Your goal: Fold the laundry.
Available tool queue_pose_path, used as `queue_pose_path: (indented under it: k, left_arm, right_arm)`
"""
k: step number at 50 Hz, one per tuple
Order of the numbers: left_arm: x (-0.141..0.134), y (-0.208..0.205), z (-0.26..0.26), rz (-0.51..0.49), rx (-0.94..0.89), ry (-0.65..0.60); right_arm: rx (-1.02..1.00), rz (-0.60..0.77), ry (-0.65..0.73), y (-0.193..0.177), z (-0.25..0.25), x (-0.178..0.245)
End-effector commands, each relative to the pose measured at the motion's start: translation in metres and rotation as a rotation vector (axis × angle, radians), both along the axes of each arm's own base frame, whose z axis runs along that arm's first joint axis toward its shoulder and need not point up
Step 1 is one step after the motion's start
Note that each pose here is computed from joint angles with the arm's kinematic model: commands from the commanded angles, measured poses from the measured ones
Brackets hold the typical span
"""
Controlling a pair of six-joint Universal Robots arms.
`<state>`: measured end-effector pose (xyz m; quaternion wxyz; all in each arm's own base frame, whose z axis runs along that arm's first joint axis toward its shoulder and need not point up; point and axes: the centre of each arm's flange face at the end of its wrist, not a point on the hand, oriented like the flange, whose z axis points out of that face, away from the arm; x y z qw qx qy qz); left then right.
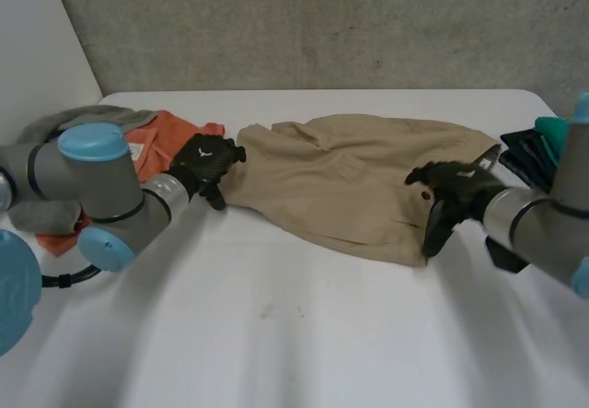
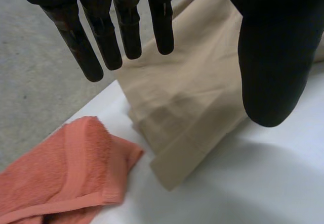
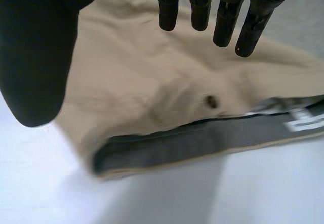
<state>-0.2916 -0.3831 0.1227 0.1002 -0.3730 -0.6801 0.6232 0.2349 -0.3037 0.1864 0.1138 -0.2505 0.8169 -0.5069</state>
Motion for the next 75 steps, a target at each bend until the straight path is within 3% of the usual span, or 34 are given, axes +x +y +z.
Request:
queue_pose_path:
  k: [1,10,18,37,45,59,65,70,75]
  left_arm:
    - [-0.004,-0.005,-0.008,-0.027,0.005,0.005]
    - [-0.004,-0.006,-0.009,-0.024,0.006,0.004]
    - [-0.004,-0.002,-0.009,-0.025,0.017,0.002]
    - [-0.004,0.008,-0.015,-0.03,0.048,-0.008]
    - [-0.001,0.003,-0.015,0.034,0.032,-0.019]
    - [-0.006,0.01,-0.021,0.032,0.048,-0.031]
    - [0.002,0.012,0.01,0.117,-0.006,-0.034]
    - [0.022,0.037,0.064,0.228,-0.07,-0.04]
    - [0.034,0.078,0.098,0.22,-0.115,-0.055]
  right_arm:
    - [-0.005,0.015,0.04,0.014,-0.031,0.022]
    - [-0.073,0.029,0.137,0.009,-0.061,0.035]
    - [-0.163,0.034,0.189,0.0,-0.059,0.035]
    - [-0.338,0.046,0.072,0.026,0.022,0.042]
    - [-0.4,0.059,0.012,0.045,0.055,0.041]
    - [-0.454,0.053,-0.04,0.055,0.081,0.037]
    - [-0.435,0.065,0.012,0.057,0.075,0.033]
    - [-0.409,0.088,0.126,0.059,0.069,0.026]
    - [-0.341,0.104,0.246,0.061,0.058,0.012]
